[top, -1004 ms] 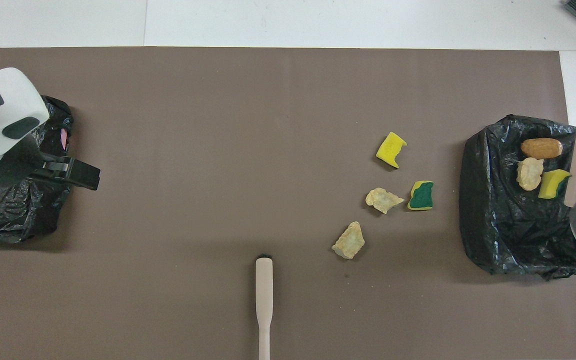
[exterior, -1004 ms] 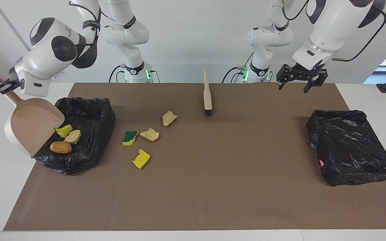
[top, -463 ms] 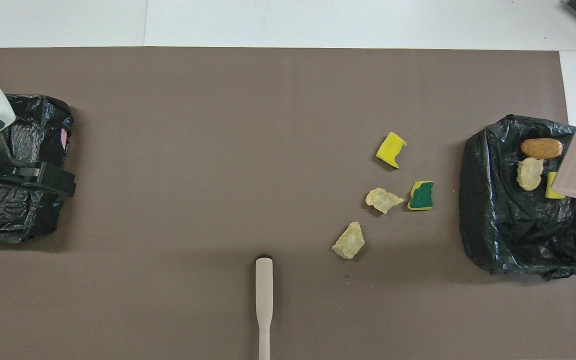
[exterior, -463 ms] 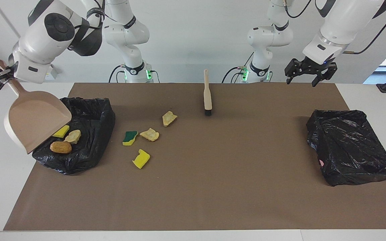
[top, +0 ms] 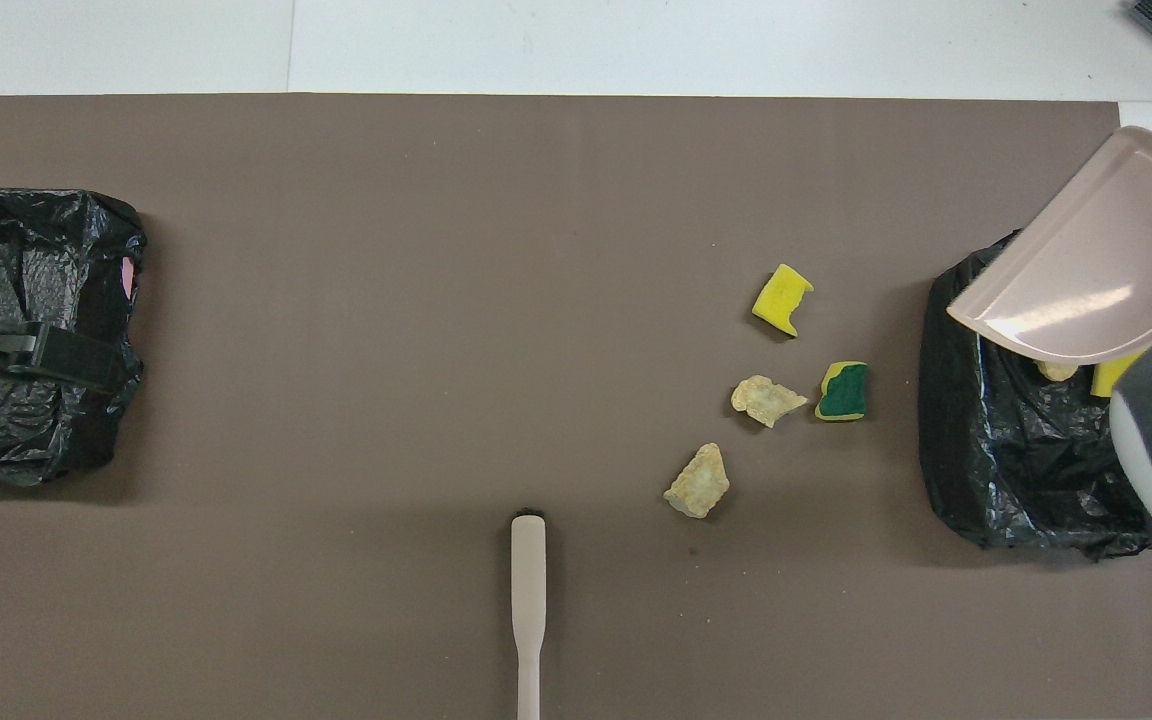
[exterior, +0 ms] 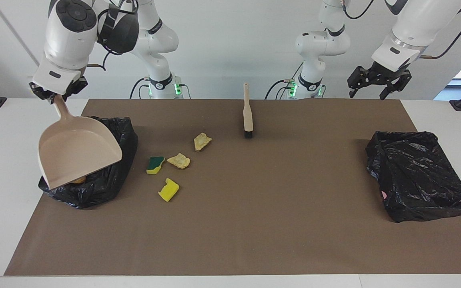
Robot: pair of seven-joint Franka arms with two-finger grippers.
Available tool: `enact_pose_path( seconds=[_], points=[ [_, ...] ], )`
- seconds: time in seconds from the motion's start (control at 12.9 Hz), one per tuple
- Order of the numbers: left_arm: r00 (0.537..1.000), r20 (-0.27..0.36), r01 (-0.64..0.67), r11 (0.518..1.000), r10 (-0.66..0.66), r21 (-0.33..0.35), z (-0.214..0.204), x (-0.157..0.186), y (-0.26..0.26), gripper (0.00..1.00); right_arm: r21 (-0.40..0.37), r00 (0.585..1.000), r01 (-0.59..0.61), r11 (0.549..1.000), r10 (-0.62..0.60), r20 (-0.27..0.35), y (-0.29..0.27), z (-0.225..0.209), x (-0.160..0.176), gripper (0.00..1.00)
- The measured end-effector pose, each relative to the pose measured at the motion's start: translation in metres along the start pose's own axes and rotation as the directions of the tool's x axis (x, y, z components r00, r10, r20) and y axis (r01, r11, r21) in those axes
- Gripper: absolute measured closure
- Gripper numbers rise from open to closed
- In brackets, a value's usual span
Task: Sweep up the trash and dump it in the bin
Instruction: 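Tip the dustpan with the right gripper to dump the trash into the bag, then bring the dustpan back with the right gripper and set it on the table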
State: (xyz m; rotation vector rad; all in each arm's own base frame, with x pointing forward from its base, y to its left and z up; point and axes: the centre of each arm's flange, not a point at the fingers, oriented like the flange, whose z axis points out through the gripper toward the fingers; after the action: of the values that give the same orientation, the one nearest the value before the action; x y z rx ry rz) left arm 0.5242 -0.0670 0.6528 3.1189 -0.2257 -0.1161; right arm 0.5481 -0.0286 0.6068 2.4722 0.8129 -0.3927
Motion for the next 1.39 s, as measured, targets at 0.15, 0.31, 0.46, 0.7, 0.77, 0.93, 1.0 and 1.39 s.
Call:
enact_pose_path(
  seconds=[0.15, 0.31, 0.46, 0.7, 0.77, 0.93, 1.0, 1.39],
  points=[
    [1.000, 0.000, 0.001, 1.000, -0.001, 0.000, 0.000, 0.000, 0.000, 0.00, 0.052, 0.995, -0.081, 0.995, 0.084, -0.060, -0.037, -0.020, 0.027, 0.67],
    [1.000, 0.000, 0.001, 1.000, -0.001, 0.000, 0.000, 0.000, 0.000, 0.00, 0.095, 0.987, -0.129, 0.987, 0.137, -0.081, -0.084, -0.033, 0.066, 0.67],
    [1.000, 0.000, 0.001, 1.000, -0.001, 0.000, 0.000, 0.000, 0.000, 0.00, 0.152, 0.979, -0.177, 0.972, 0.191, -0.078, -0.125, -0.034, 0.103, 0.67],
    [1.000, 0.000, 0.001, 1.000, -0.001, 0.000, 0.000, 0.000, 0.000, 0.00, 0.205, 0.947, -0.290, 0.935, 0.310, -0.077, -0.182, -0.041, 0.158, 0.67],
    [1.000, 0.000, 0.001, 1.000, -0.001, 0.000, 0.000, 0.000, 0.000, 0.00, 0.259, 0.928, -0.339, 0.904, 0.367, -0.065, -0.202, -0.046, 0.173, 0.67],
    [1.000, 0.000, 0.001, 1.000, -0.001, 0.000, 0.000, 0.000, 0.000, 0.00, 0.324, 0.885, -0.429, 0.843, 0.464, -0.032, -0.231, -0.054, 0.201, 0.67],
    [1.000, 0.000, 0.001, 1.000, -0.001, 0.000, 0.000, 0.000, 0.000, 0.00, 0.339, 0.862, -0.471, 0.814, 0.507, -0.022, -0.247, -0.058, 0.214, 0.67],
    [1.000, 0.000, 0.001, 1.000, -0.001, 0.000, 0.000, 0.000, 0.000, 0.00, 0.516, 0.766, -0.566, 0.643, 0.642, 0.040, -0.339, -0.082, 0.272, 0.67]
  ],
)
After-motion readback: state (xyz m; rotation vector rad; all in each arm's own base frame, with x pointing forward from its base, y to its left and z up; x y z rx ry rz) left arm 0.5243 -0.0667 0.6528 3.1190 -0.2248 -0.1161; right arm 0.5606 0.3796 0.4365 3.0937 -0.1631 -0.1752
